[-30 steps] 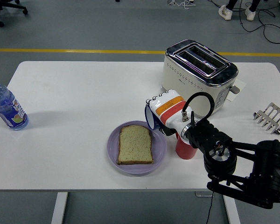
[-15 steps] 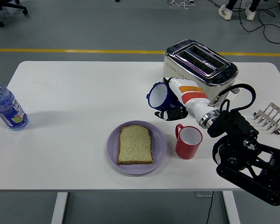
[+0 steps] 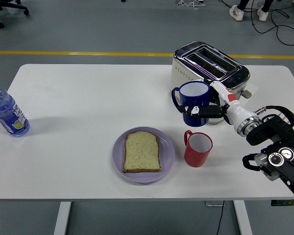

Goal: Pick up the cup,pour liquid into bread,place the cup on the desk

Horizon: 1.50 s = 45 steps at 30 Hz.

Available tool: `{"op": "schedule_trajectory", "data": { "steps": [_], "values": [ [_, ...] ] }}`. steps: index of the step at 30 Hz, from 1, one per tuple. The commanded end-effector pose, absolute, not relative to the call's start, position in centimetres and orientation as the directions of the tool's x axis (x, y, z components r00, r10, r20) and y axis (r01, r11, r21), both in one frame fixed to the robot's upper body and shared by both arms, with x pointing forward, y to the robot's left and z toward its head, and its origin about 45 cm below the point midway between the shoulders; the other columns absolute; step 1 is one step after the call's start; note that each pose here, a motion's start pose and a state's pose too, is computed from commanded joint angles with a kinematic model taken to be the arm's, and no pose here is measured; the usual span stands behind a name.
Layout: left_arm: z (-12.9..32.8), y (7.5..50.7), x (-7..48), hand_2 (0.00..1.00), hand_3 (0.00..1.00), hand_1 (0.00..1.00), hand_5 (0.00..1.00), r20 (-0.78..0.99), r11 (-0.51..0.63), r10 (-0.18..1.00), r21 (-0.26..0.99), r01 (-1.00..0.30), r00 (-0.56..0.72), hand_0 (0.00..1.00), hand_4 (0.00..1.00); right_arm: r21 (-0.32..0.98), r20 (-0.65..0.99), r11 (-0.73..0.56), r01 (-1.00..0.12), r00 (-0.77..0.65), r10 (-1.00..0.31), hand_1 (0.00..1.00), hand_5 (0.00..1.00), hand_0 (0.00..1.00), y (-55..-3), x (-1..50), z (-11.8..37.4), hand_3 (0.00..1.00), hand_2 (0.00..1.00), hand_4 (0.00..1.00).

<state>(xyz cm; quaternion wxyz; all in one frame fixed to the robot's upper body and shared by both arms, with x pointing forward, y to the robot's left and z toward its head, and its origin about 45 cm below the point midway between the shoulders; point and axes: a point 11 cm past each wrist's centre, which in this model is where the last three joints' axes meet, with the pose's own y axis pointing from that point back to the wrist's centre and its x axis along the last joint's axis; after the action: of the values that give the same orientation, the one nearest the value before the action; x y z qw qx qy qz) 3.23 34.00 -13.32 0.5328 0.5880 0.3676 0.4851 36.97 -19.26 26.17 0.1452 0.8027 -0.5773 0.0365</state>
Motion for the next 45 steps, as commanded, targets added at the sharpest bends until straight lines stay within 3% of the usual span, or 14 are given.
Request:
{"op": "schedule_trajectory", "data": {
  "steps": [9,19,28,45],
  "values": [
    [-13.4,33.9,2.7,0.660,0.560,0.649,0.837,0.173,-0.158,0.950,0.984,-0.077,0.260,0.637,0.325,0.177,0.106,-0.195,-0.965,0.215,-0.971,0.365,0.002,0.335,-22.9,37.0,25.5,0.560,0.553,0.662],
    [-13.4,33.7,2.5,0.660,0.560,0.648,0.836,0.169,-0.155,0.947,0.985,-0.072,0.271,0.636,0.326,-0.065,0.217,-0.015,-0.998,0.000,-0.976,0.373,0.002,0.347,-27.4,37.0,24.3,0.559,0.548,0.655],
    [-13.4,33.8,2.3,0.660,0.560,0.648,0.836,0.171,-0.159,0.945,0.985,-0.067,0.279,0.636,0.326,-0.168,0.202,0.147,-0.975,-0.180,-0.963,0.375,0.002,0.354,-30.5,35.5,21.3,0.559,0.545,0.650],
    [-13.4,33.8,3.0,0.660,0.560,0.648,0.839,0.176,-0.159,0.944,0.984,-0.081,0.280,0.638,0.327,-0.210,0.239,0.253,-0.944,-0.300,-0.923,0.380,0.002,0.408,-33.8,32.2,15.7,0.558,0.545,0.649]
  ]
}}
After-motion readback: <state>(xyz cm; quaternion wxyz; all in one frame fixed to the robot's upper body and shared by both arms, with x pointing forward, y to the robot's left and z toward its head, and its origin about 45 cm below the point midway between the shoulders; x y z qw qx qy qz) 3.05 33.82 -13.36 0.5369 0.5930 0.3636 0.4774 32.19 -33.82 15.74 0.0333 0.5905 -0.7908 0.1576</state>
